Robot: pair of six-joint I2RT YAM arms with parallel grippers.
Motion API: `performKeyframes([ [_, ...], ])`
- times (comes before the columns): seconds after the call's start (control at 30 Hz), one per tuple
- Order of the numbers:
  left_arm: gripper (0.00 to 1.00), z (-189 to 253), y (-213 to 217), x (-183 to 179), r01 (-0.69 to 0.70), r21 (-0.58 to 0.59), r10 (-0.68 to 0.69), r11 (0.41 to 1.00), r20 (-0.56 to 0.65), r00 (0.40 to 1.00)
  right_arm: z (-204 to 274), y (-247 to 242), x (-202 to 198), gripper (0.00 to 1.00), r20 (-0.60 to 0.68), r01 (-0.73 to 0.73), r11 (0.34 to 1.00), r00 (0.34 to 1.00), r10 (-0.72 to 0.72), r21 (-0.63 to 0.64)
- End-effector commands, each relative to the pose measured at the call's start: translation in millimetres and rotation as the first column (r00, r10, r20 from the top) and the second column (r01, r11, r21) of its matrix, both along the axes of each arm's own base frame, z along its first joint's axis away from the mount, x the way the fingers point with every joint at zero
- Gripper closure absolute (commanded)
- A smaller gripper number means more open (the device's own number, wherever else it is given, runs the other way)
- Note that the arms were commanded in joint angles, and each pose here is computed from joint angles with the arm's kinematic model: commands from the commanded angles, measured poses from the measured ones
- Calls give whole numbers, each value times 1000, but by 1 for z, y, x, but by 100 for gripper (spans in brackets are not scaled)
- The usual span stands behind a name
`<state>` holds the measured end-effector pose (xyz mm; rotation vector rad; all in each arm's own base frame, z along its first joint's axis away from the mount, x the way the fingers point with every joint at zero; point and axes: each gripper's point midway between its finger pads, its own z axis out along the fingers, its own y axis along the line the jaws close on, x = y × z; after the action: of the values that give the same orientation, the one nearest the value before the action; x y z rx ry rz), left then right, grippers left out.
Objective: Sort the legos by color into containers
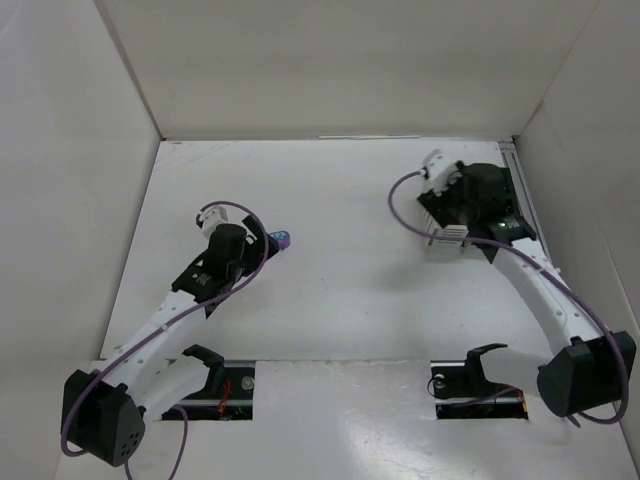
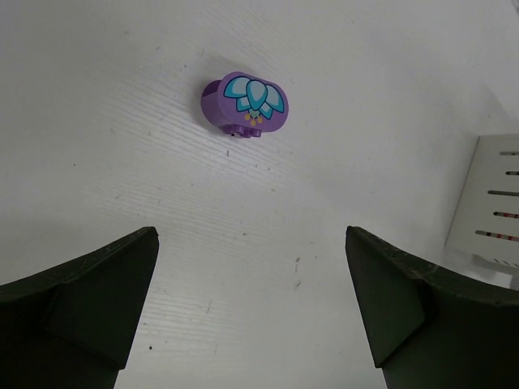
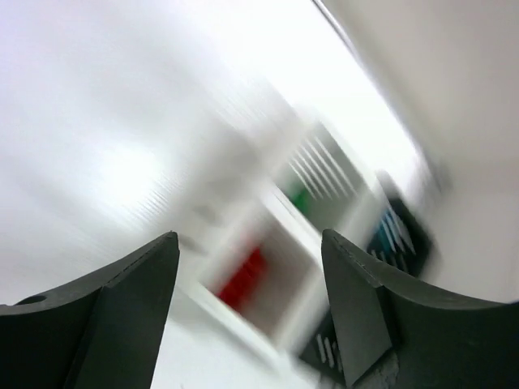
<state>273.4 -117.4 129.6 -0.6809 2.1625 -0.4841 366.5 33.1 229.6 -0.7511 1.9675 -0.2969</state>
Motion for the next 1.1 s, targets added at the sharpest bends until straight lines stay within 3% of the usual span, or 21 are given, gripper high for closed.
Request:
performKeyframes([
  [0.0, 1, 27, 6, -2, -30, -29, 32, 999, 65, 997, 20, 142, 5, 24, 121, -523, 852, 844, 523, -38],
  [0.07, 1, 30, 17, -10, -68, -28, 70, 997, 76, 995, 8, 217, -11, 24, 117, -712, 702, 695, 709, -27],
  [0.2, 1, 39, 27, -24, -112, -59, 117, 992, 95, 989, -48, 324, -8, 24, 29, -863, 503, 502, 864, -49],
  [0.37, 1, 44, 37, -37, -132, -67, 139, 989, 115, 984, -85, 400, -5, 20, 4, -932, 364, 364, 932, -11],
  [0.53, 1, 44, 43, -43, -154, -64, 161, 986, 114, 980, -101, 433, 15, 18, 21, -947, 320, 320, 947, 2],
  [0.7, 1, 42, 43, -44, -159, -67, 166, 985, 105, 981, -129, 444, 29, 17, -17, -944, 328, 328, 944, 13],
  [1.07, 1, 38, 44, -43, -168, -51, 172, 984, 91, 981, -173, 464, 17, 19, -87, -961, 247, 238, 967, 120],
])
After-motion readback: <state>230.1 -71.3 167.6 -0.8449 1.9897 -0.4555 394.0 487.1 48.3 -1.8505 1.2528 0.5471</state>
